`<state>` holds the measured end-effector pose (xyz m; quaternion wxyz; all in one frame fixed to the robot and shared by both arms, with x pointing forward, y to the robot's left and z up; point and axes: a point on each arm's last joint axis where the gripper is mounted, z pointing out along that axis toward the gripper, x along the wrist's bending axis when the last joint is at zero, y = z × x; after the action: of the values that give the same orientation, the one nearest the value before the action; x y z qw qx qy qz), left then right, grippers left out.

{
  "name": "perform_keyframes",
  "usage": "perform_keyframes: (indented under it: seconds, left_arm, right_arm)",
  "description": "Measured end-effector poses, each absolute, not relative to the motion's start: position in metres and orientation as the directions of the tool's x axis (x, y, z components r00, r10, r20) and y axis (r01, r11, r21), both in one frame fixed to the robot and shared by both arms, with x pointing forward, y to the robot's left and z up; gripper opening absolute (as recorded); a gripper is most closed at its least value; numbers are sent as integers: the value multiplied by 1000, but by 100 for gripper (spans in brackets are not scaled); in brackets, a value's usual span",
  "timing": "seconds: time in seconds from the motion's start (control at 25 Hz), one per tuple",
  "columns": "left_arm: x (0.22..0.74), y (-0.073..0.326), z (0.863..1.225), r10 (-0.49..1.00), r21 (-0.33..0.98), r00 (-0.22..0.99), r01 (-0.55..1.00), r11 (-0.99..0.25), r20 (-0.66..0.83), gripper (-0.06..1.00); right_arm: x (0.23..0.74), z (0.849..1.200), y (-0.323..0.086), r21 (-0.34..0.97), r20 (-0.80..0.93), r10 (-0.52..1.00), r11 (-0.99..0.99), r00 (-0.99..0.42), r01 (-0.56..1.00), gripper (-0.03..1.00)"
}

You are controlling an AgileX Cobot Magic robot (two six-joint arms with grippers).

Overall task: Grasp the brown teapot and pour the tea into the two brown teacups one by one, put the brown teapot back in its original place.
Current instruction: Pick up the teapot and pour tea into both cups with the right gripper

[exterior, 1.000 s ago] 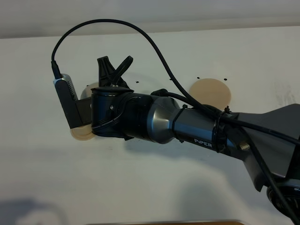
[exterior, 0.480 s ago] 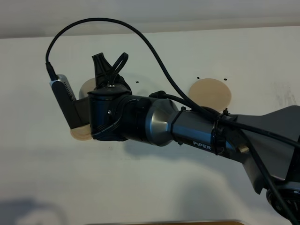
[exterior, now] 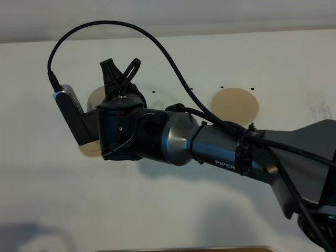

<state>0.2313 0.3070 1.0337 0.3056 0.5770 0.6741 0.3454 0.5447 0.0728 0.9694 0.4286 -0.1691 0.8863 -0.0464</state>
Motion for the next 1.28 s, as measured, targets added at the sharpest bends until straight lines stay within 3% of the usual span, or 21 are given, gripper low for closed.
perform_keyframes:
  seconds: [1.28]
  left_arm:
    - [231,307,1034,989,818,-147,567,96,-13,30]
  right_arm:
    - [546,967,79,-323,-760,-439,895,-480,-307,8]
